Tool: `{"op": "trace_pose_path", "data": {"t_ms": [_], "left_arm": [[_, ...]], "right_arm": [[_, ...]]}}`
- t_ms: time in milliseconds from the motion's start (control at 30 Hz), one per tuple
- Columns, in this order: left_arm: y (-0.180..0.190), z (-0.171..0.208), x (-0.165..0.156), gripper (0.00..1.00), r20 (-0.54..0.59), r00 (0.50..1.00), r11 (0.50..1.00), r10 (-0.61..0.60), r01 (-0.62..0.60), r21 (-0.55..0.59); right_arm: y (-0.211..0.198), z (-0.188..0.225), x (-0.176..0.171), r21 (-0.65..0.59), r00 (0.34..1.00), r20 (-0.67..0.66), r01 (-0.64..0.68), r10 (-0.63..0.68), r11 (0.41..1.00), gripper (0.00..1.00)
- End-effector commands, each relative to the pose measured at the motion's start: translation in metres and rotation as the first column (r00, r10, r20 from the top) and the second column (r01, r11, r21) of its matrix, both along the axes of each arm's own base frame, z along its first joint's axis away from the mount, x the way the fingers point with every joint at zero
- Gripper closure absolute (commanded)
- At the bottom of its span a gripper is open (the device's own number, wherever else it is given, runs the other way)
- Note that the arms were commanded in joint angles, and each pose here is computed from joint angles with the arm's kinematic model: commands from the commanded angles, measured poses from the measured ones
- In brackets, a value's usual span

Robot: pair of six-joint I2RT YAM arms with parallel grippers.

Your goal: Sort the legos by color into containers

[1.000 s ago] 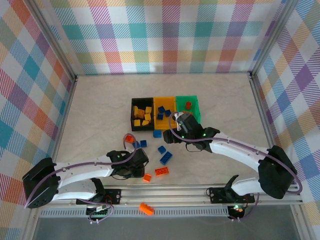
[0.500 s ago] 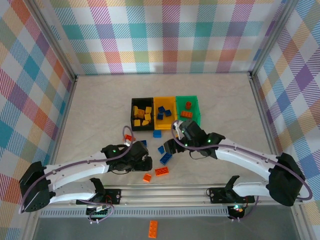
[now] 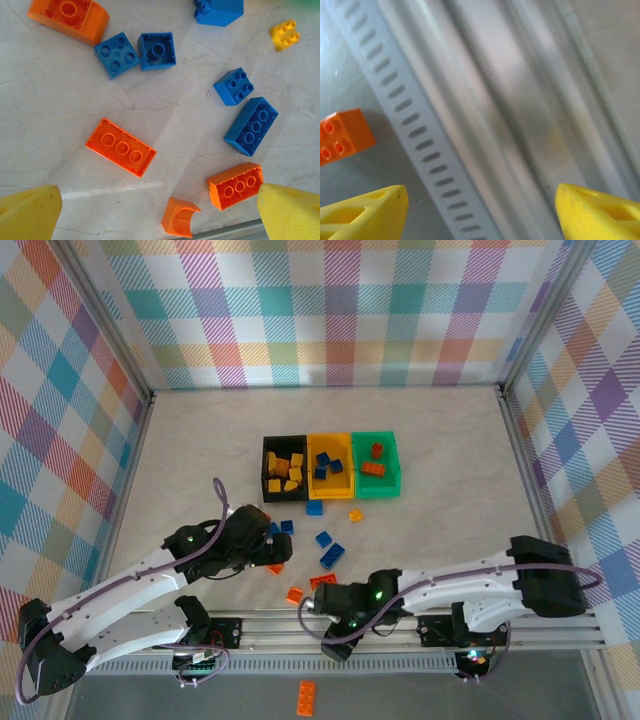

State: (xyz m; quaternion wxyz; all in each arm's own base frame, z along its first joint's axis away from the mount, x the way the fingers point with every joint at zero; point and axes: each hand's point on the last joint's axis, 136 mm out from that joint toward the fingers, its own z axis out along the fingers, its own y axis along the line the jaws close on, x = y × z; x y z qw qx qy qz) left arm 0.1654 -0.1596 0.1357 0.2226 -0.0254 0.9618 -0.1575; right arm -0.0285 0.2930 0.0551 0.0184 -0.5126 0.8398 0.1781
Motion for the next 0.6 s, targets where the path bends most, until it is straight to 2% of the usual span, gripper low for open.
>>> {"op": "trace_pose_path", "data": {"t_ms": [0, 167, 267, 433, 567], "left_arm": [[0.007, 0.017, 0.003, 0.00, 0.044, 0.999, 1.000, -0.018, 0.018, 0.007], [0.010, 0.031, 0.005, 0.00, 0.078, 0.997, 1.000, -0.028, 0.027, 0.006], [0.013, 0.047, 0.009, 0.00, 0.113, 0.993, 1.000, -0.029, 0.028, 0.008], [0.025, 0.081, 0.012, 0.00, 0.172, 0.985, 1.000, -0.019, 0.016, 0.019], [0.042, 0.104, 0.010, 0.00, 0.221, 0.975, 0.999, -0.003, -0.007, 0.045]], "right_arm": [[0.008, 0.003, -0.028, -0.052, 0.998, 0.010, -0.063, 0.064, 0.997, 0.23], [-0.010, -0.011, -0.068, -0.221, 0.972, 0.067, -0.207, 0.227, 0.953, 0.24], [-0.001, -0.009, -0.083, -0.221, 0.953, 0.104, -0.255, 0.283, 0.941, 0.21], [0.028, -0.003, -0.099, -0.204, 0.914, 0.166, -0.335, 0.370, 0.920, 0.02], [0.048, -0.005, -0.103, -0.239, 0.867, 0.232, -0.389, 0.441, 0.890, 0.00]]}}
